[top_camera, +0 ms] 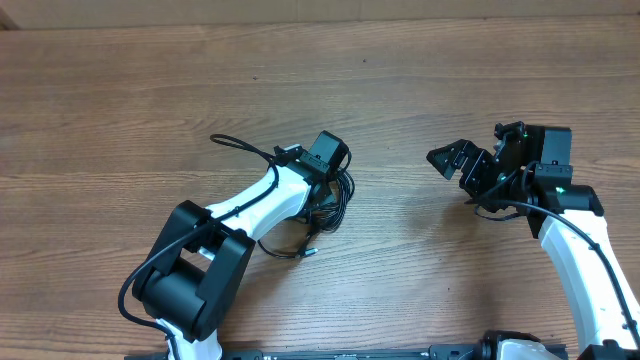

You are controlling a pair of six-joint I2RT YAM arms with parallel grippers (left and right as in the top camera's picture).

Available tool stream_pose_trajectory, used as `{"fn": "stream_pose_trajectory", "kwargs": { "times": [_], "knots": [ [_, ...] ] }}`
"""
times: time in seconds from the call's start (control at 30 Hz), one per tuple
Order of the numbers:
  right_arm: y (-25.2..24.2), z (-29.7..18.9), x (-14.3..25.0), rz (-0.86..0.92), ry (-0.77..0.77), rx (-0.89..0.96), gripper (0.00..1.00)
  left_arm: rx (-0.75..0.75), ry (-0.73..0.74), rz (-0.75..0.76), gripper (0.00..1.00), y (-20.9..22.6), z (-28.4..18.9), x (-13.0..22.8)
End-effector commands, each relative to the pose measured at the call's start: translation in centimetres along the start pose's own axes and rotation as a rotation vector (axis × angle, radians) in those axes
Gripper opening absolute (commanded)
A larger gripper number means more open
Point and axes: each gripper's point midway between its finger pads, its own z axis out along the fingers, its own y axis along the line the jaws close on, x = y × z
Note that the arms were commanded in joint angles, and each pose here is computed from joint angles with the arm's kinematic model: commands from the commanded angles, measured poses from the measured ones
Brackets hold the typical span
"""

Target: Untangle cables

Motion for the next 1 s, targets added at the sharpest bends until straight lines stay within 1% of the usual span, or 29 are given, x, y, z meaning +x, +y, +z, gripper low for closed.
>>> {"fn": "stream_pose_trajectory", "kwargs": {
  "times": [0.0, 0.03, 0.13, 0.3, 0.4, 0.47, 0.53, 0.67, 0.77, 0.97],
  "knots": [
    [0.4, -0.2, -0.4, -0.013, -0.007, -0.013, 1.00, -0.062, 0.052, -0.011, 0.15, 1.2, 2.4, 1.4],
    [0.4, -0.2, -0.4, -0.013, -0.007, -0.013, 1.00, -0.061, 0.052, -0.010, 0.09, 1.2, 2.4, 1.4],
    [0.4, -0.2, -0.3, -0.012, -0.005, -0.012, 1.00, -0.062, 0.052, -0.010, 0.04, 1.3, 2.4, 1.4],
    [0.2, -0.2, 0.1, -0.003, 0.011, -0.003, 1.00, -0.055, 0.052, -0.006, 0.04, 1.1, 2.3, 1.3],
    [0.1, -0.2, 0.9, -0.036, 0.046, -0.007, 1.00, -0.019, 0.054, 0.063, 0.04, 0.3, 1.4, 0.9],
    [-0.1, -0.2, 1.5, -0.050, 0.070, -0.004, 1.00, 0.024, 0.052, 0.159, 0.04, -0.7, 0.0, 0.4],
    [0.1, -0.3, 2.1, -0.085, 0.096, -0.023, 1.00, 0.079, 0.027, 0.311, 0.04, -1.8, -1.9, -0.5],
    [2.2, -0.6, 3.5, -0.191, 0.157, -0.160, 1.00, 0.222, -0.053, 0.673, 0.04, -4.3, -6.7, -1.7],
    [4.1, -1.2, 4.3, -0.247, 0.192, -0.285, 1.00, 0.303, -0.142, 0.897, 0.04, -5.2, -10.3, -2.2],
    [6.3, -2.1, 4.9, -0.272, 0.218, -0.428, 1.00, 0.352, -0.331, 1.057, 0.04, -5.1, -16.2, -3.7]
  ]
}}
